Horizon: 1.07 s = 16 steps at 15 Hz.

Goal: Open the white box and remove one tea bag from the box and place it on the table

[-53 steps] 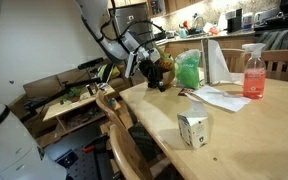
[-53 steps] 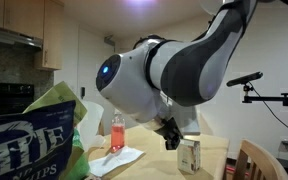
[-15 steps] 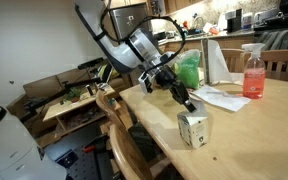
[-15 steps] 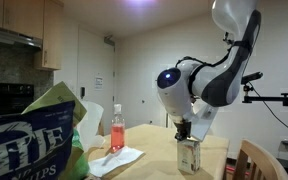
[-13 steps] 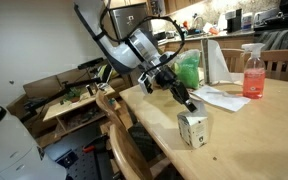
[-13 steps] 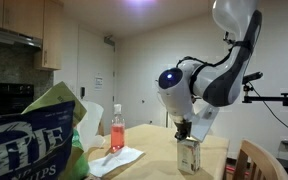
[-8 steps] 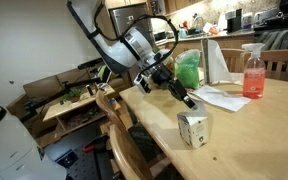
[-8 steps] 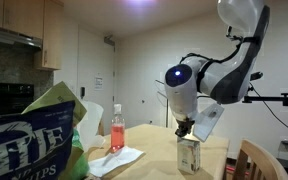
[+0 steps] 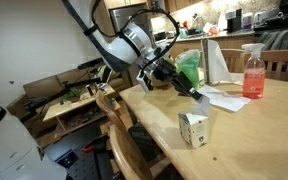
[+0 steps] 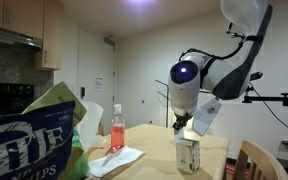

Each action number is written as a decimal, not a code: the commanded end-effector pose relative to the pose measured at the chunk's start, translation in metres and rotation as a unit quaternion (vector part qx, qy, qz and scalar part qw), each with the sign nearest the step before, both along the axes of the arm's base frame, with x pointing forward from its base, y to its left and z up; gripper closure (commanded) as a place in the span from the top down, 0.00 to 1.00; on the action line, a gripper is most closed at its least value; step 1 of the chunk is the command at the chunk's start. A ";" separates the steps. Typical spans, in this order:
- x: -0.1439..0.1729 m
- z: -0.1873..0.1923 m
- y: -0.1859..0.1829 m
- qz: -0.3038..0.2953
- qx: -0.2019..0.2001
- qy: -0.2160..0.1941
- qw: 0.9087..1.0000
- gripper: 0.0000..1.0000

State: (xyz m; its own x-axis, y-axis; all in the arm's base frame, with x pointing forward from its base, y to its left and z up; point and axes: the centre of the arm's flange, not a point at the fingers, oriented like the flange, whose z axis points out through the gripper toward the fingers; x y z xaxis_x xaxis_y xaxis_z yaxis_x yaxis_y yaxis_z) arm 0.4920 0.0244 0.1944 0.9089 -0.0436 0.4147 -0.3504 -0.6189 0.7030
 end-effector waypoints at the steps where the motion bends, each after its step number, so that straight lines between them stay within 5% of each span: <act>1: 0.007 0.003 -0.012 0.012 -0.005 -0.011 1.000 0.00; 16: 0.044 -0.018 -0.035 0.037 0.054 0.010 0.998 0.00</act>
